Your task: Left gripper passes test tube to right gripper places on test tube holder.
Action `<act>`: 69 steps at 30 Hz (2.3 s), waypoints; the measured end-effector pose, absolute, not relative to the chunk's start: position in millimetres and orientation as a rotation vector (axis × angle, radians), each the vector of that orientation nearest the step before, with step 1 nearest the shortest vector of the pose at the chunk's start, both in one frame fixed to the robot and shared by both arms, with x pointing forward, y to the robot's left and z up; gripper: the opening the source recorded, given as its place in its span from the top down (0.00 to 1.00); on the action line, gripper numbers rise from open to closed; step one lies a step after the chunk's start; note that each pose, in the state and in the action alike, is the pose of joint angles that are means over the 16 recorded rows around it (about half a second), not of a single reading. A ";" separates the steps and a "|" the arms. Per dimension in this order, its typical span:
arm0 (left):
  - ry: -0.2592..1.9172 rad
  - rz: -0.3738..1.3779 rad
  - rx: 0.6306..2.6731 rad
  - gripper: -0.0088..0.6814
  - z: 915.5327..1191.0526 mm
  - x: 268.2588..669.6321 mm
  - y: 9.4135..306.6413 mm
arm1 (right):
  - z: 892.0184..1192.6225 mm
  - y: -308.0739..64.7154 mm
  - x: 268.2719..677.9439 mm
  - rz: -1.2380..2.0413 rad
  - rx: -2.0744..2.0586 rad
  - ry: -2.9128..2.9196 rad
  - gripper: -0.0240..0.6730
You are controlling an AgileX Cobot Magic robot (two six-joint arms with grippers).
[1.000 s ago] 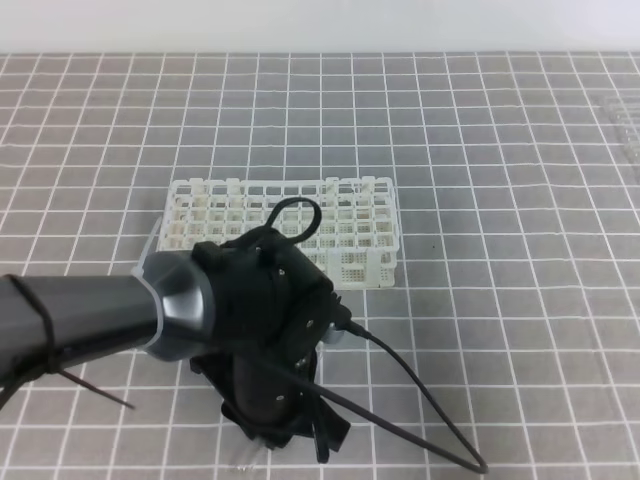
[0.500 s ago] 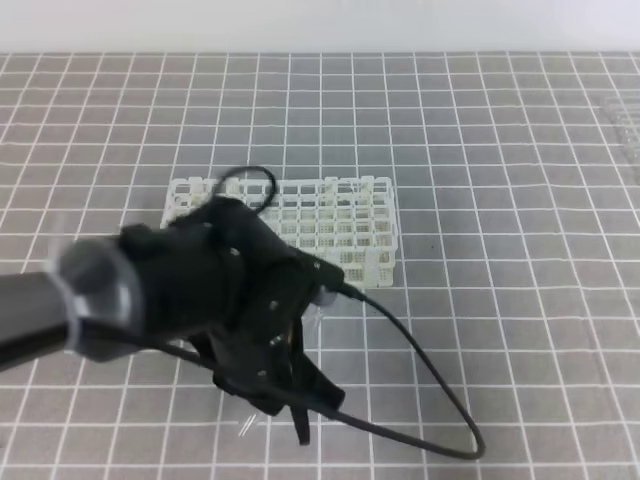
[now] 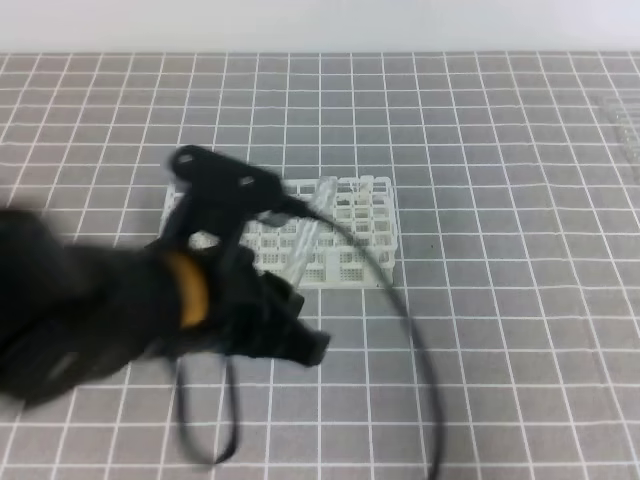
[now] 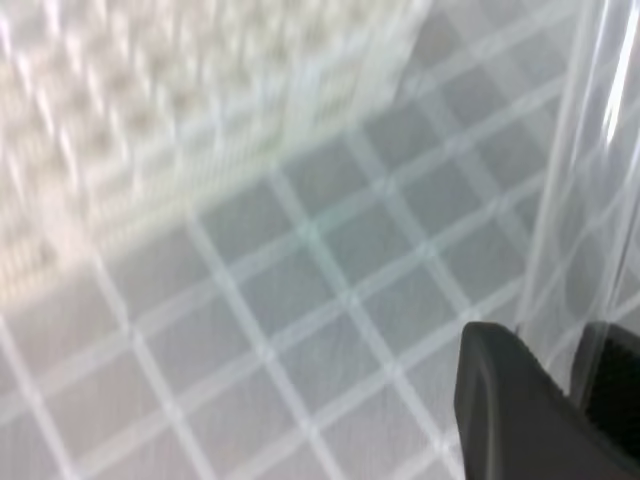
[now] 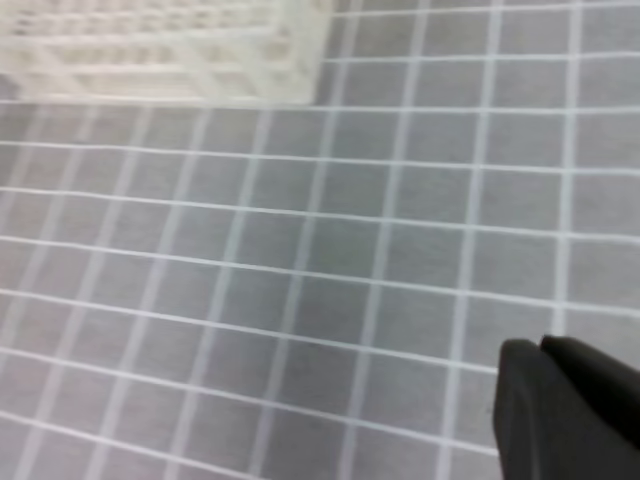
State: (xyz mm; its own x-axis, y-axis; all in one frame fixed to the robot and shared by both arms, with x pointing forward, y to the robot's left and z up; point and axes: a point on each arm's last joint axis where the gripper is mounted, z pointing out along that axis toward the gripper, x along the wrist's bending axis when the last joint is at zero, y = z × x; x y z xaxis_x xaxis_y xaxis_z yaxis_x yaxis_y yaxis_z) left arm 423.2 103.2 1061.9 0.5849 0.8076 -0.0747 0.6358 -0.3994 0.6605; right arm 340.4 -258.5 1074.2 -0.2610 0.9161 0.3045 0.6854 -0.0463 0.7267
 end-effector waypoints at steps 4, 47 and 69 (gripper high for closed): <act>0.984 0.377 1.981 0.94 1064.5 405.8 119.3 | 1083.2 -252.5 341.7 1.282 1.686 1.994 1.00; 0.687 0.617 1.515 0.91 1036.5 388.5 167.8 | 1139.1 -85.5 369.1 1.748 0.546 1.817 0.90; 0.691 0.641 1.458 0.91 1024.1 404.5 156.8 | 1141.5 -76.3 366.4 1.775 0.523 1.818 0.31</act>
State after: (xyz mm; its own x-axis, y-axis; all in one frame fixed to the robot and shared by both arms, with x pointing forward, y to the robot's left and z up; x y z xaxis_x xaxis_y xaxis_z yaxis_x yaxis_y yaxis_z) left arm 404.5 156.8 1024.1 0.6566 0.7536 -0.0312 0.0250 0.0195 0.9995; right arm 366.4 -76.3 1141.5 -0.7787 0.6179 -0.1090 -0.0943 0.0565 0.9939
